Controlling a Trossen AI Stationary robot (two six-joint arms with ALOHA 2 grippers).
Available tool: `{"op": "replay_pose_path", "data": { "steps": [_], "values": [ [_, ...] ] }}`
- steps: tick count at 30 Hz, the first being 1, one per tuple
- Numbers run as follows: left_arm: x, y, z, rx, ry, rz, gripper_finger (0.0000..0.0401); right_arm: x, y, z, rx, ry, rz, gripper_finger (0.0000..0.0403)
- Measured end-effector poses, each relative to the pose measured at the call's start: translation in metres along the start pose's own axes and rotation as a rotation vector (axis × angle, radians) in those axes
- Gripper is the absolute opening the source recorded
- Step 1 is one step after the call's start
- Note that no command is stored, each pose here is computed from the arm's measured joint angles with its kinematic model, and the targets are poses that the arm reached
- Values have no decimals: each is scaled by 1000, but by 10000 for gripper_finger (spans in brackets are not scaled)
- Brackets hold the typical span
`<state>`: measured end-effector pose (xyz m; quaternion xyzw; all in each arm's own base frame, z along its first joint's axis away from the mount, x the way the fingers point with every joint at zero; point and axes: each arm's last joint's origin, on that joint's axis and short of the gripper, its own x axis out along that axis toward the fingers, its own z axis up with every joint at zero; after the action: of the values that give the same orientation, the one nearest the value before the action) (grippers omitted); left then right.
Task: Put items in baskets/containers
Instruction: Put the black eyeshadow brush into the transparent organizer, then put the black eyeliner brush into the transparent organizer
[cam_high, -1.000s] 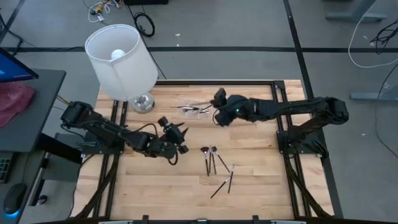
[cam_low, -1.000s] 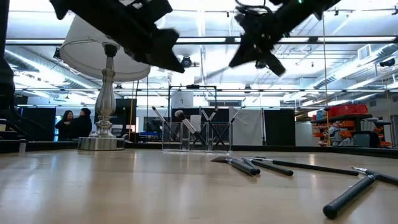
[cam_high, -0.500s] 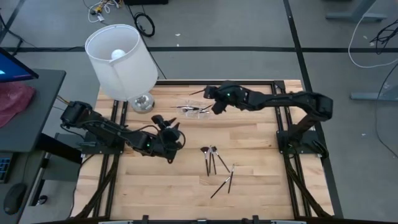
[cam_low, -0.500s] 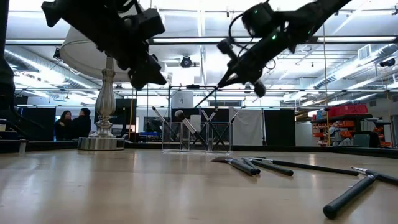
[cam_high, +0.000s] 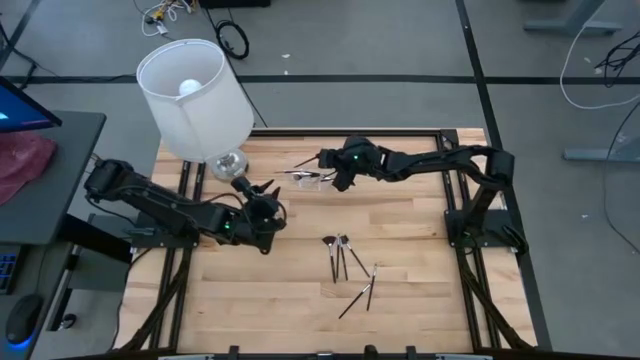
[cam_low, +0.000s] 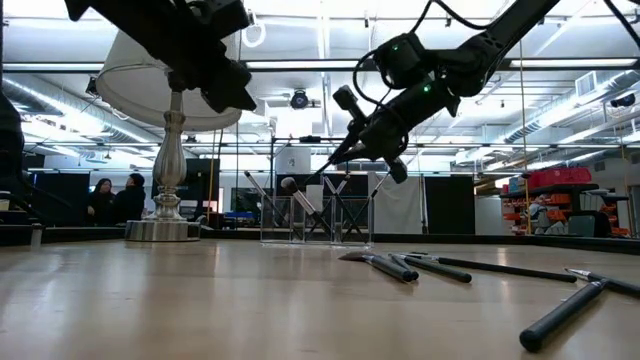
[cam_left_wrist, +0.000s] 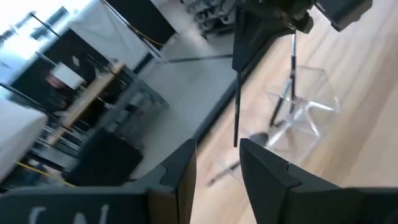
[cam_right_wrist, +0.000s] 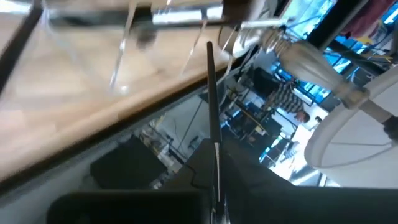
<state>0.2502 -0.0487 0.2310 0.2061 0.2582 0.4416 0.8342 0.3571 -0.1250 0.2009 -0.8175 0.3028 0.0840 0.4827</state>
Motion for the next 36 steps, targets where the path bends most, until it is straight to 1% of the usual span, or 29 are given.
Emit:
{"op": "replay_pose_path", "data": {
  "steps": [3,6,12,19,22,27,30,32,34,36],
  "values": [
    [0,8,-1,-44,23,-38,126,3,2,3,13,-26,-12,17],
    [0,12,-1,-73,33,-40,126,3,1,3,16,-53,-30,20],
    [1,11,-2,-62,46,-53,126,3,1,4,24,-66,-35,32],
    [1,11,-2,-63,47,-60,126,3,1,4,68,-66,-35,59],
    [1,11,-2,-64,47,-60,126,3,1,4,69,-65,-37,73],
    [1,11,-2,-64,47,-60,126,3,-3,1,78,-40,-81,98],
    [1,11,-2,-64,47,-60,126,2,-8,-2,137,-16,-133,112],
    [1,11,-2,-64,47,-61,126,2,-12,-4,202,0,-173,120],
    [1,11,-2,-64,47,-60,126,1,-15,-6,287,11,-210,126],
    [1,11,-2,-64,47,-60,126,0,-18,-7,410,10,-233,129]
  ]
}}
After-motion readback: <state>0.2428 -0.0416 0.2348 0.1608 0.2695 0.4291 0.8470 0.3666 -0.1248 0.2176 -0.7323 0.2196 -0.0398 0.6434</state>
